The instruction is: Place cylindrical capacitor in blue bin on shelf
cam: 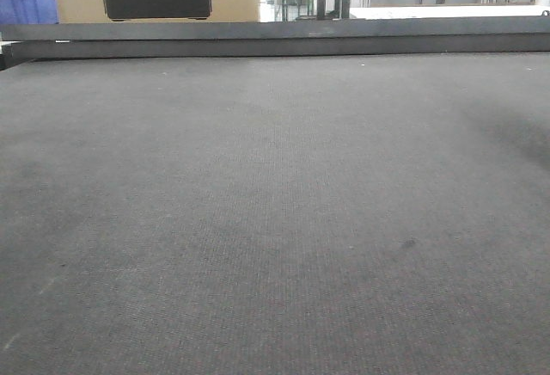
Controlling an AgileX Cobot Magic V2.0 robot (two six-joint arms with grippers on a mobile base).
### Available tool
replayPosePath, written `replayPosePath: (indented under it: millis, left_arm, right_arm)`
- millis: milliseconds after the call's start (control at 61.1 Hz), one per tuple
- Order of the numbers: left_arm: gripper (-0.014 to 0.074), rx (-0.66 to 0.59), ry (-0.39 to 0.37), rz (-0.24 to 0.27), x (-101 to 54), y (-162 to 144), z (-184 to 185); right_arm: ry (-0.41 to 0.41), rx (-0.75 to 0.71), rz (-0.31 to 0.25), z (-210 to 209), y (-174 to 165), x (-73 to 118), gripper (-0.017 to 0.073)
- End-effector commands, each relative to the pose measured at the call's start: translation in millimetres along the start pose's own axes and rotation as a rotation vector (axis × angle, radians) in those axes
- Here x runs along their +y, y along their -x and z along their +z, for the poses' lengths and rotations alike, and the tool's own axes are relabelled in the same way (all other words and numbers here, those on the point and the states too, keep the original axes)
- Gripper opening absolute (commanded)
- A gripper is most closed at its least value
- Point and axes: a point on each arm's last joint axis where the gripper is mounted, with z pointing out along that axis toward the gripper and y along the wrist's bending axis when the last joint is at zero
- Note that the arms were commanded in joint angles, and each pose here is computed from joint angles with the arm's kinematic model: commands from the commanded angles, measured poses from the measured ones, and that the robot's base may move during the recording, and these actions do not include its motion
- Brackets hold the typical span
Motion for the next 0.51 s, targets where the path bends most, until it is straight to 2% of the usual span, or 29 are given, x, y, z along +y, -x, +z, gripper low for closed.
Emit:
replayPosePath:
  millis: [0, 164, 491]
  left_arm:
    - [0.0601, -0.010, 0.002, 0.003, 0.3, 4.3, 7.4]
    - [0.0601, 0.034, -0.055, 0.056, -8.8, 4.5, 17.2]
    - [0.0601, 0.030, -0.039, 0.063, -6.9, -4.9, 27.3]
  right_arm:
    - [0.001, -0.021, -0.009, -3.3, 4.7, 0.5, -0.0081]
    - [0.002, -0.009, -0.009, -3.3, 3.6, 0.7, -0.0081]
    - [0.003, -0.002, -0.009, -3.3, 3.0, 0.7, -0.0081]
